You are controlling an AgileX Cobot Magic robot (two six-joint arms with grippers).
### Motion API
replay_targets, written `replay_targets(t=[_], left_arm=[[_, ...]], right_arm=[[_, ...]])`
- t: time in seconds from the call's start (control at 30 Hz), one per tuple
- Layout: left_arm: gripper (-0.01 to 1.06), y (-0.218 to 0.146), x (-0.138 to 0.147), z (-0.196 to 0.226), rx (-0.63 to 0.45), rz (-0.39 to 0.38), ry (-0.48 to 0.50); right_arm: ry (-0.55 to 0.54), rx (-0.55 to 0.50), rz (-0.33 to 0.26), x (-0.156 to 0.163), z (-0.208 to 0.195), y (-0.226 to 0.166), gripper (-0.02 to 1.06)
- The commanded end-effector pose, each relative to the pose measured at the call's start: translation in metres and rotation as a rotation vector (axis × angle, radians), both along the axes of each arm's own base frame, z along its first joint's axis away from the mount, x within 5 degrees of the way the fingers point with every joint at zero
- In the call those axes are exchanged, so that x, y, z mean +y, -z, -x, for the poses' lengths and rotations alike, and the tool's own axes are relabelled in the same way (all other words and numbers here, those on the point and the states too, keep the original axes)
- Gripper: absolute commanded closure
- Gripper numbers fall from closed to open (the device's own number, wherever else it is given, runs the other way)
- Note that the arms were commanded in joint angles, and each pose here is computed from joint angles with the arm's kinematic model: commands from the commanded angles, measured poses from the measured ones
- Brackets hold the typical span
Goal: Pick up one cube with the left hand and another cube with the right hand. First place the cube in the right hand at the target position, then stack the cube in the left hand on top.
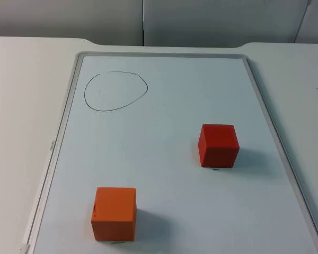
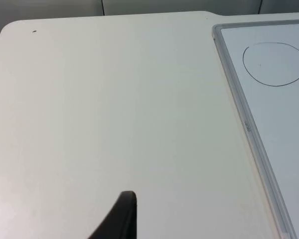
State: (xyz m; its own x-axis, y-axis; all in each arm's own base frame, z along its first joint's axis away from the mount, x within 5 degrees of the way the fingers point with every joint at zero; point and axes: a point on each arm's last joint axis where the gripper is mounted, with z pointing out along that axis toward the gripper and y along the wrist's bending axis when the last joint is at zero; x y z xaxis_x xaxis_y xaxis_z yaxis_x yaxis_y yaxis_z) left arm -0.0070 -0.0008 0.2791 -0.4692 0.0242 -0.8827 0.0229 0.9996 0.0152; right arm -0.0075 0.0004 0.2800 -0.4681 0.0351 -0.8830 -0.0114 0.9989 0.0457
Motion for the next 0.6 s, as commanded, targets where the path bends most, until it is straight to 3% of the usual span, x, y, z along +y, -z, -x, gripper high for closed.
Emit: replay_targets(t=[0.0,0.37,0.57], left_arm=[[0.0,-0.0003,-0.0007,0.0,-0.011,0.01,0.0],[0.0,-0.0003,-0.0007,0.0,-0.011,0.01,0.0],[0.0,-0.0003,-0.0007,0.0,-0.011,0.01,0.0]], right_arm=[[0.002,-0.009,0.006,0.0002,-0.0005,0.0006,0.0],[-0.092,-0.017,0.045,0.0062,-0.0003,0.0003,0.0],[-0.105,0.016,0.024,0.0082,-0.0068,-0.0053,0.0]])
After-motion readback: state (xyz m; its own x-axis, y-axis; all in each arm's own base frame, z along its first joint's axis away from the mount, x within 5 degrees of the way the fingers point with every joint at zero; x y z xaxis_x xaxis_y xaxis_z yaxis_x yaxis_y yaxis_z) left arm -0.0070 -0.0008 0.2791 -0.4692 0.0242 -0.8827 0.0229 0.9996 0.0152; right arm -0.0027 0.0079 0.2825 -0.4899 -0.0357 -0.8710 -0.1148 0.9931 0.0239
